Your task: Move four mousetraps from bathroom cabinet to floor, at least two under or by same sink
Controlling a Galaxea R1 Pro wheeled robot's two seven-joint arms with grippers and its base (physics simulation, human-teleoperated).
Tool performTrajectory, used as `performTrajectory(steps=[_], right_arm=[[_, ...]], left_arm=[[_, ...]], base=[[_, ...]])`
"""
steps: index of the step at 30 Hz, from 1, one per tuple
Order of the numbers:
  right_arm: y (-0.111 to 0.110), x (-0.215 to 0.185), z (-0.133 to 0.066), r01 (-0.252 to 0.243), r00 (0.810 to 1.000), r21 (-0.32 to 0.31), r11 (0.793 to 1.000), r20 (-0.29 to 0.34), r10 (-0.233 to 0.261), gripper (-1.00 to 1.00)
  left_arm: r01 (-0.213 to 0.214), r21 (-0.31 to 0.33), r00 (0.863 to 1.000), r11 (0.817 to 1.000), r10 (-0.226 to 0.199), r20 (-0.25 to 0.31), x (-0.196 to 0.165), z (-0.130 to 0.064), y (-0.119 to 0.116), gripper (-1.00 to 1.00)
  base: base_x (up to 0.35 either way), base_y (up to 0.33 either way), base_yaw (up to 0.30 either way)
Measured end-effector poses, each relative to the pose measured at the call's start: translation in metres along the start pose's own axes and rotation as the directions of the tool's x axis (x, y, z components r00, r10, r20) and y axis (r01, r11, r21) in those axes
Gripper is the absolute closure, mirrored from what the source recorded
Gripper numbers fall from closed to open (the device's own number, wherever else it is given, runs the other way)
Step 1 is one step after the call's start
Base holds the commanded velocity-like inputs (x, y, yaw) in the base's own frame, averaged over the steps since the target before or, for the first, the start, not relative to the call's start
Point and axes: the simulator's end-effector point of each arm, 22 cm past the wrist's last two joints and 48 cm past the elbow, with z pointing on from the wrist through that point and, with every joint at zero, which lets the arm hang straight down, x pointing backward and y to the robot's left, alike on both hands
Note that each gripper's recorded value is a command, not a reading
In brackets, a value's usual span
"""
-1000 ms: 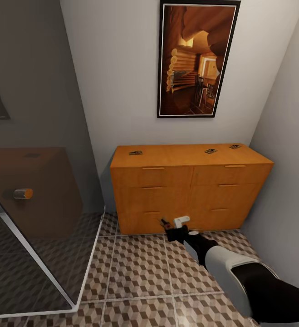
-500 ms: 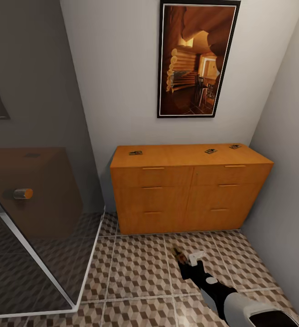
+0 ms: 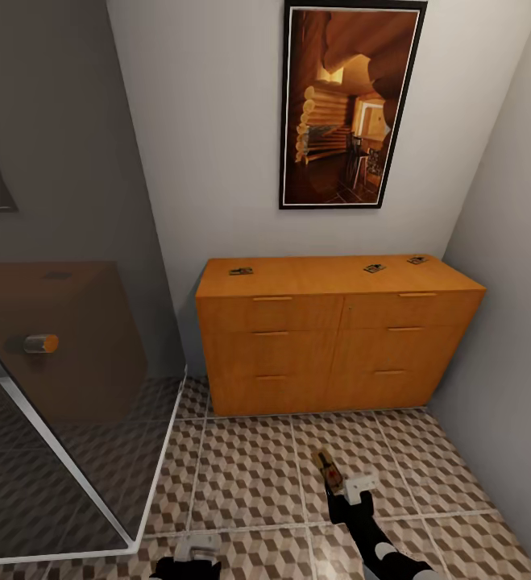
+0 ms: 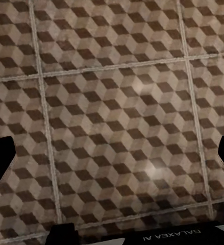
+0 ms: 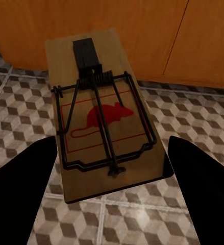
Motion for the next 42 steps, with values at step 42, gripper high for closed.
performTrajectory(steps=[42], right_arm=[[-0.009, 0.018, -0.02, -0.024, 0.999, 0.065, 0.998, 0.042, 0.021, 1.0]], left_arm=[[-0.188, 0.057, 0.982, 0.98, 0.188, 0.01, -0.11, 0.018, -0.052, -1.0]], base=[[0.0, 0.0, 0.0]])
